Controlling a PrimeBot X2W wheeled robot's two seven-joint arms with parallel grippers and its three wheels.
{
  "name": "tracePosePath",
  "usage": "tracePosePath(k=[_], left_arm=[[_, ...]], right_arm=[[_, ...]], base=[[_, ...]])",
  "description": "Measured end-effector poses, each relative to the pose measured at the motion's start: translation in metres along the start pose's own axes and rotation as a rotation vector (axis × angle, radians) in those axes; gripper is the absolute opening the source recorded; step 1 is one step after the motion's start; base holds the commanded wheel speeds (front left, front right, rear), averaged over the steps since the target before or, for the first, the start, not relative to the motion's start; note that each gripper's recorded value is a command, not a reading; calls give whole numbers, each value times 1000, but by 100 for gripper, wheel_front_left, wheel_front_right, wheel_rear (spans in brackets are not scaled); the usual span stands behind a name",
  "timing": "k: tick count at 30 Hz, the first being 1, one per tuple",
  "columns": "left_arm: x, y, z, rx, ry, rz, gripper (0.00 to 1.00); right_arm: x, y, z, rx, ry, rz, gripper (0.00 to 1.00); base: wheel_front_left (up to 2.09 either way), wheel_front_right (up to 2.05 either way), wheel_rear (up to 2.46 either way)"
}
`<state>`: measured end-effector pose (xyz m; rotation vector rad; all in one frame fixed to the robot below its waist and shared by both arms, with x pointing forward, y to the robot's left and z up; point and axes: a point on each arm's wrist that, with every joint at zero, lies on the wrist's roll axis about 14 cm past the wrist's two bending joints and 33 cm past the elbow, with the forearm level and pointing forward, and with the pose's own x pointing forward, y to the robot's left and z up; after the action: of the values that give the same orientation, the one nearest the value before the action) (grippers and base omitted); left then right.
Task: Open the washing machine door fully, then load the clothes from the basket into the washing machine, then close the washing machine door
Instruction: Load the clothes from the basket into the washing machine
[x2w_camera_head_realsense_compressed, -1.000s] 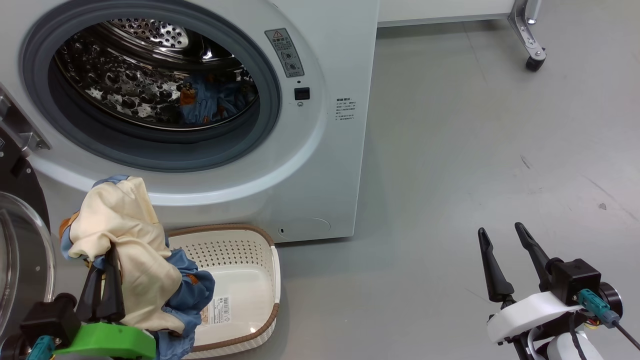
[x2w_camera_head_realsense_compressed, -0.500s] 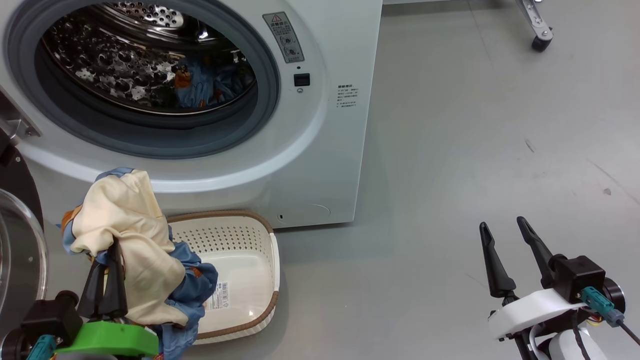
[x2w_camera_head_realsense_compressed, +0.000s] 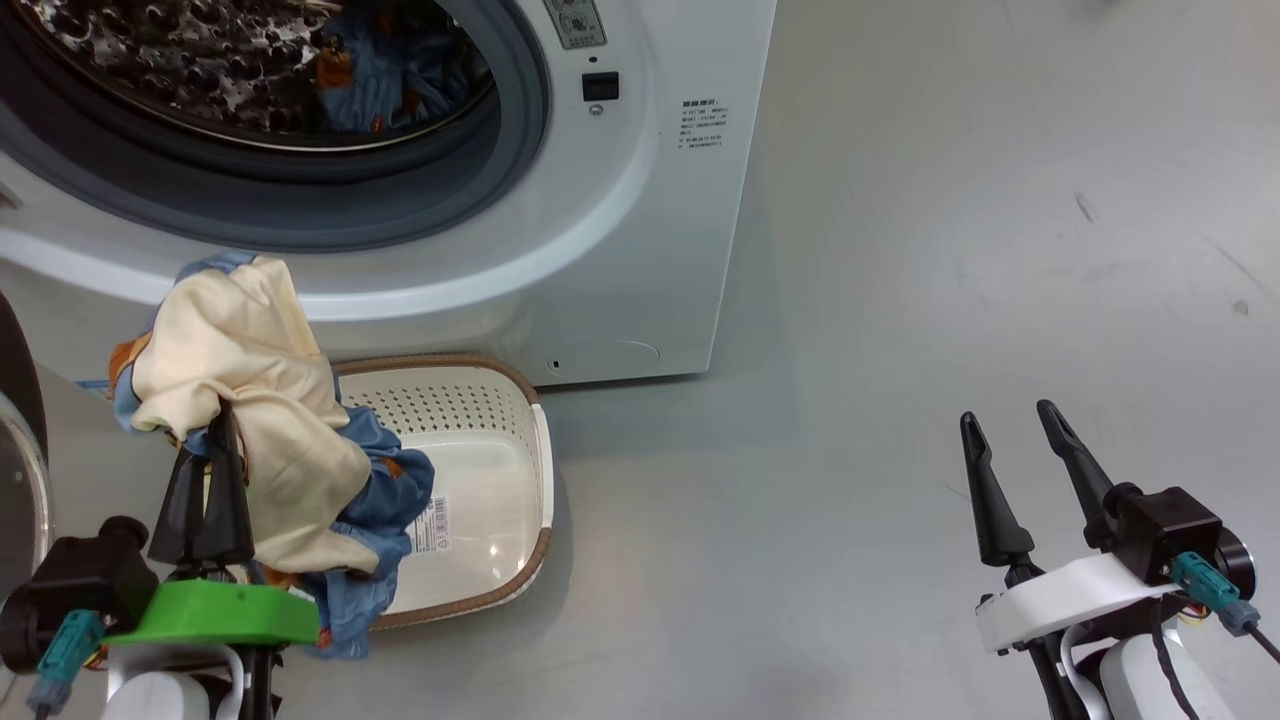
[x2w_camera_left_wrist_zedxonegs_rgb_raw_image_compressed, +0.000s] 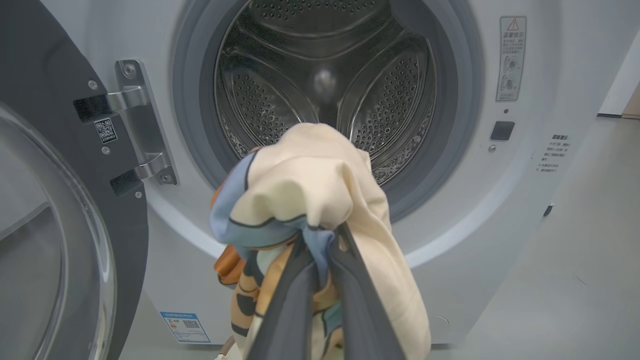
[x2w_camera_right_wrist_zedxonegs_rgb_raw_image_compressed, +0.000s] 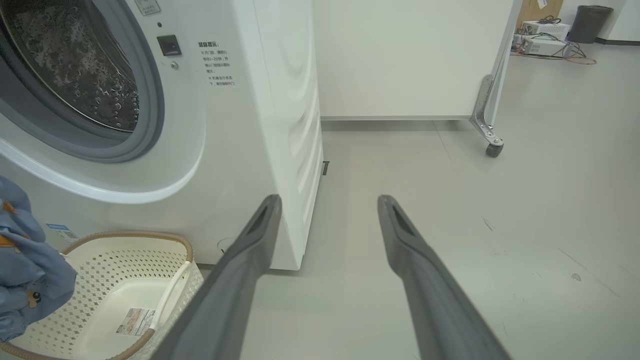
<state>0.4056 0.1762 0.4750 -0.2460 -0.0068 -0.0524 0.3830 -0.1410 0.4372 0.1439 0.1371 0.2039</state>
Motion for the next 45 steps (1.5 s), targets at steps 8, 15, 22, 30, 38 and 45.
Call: tracePosePath(k=[8, 15, 22, 30, 38, 45], left_arm=[[26, -2, -10, -9, 6, -10, 0], [53, -5, -24, -19, 17, -28, 0], [77, -5, -41, -29, 34, -32, 0], [104, 2, -64, -27, 61, -33, 0], [140, 3, -67, 1, 39, -60, 0], [166, 5, -58, 64, 15, -93, 0]], right_arm=[[14, -6, -12, 8, 30, -9, 100], [26, -16, -28, 15, 67, -28, 100], [39, -20, -44, 26, 100, -31, 100], [51, -23, -64, 43, 139, -39, 100], [54, -29, -74, 51, 159, -63, 100], [53, -29, -76, 55, 167, -65, 100]], base=[[0, 0, 0], [0, 0, 0], [0, 0, 0], [0, 0, 0], [0, 0, 0], [0, 0, 0]])
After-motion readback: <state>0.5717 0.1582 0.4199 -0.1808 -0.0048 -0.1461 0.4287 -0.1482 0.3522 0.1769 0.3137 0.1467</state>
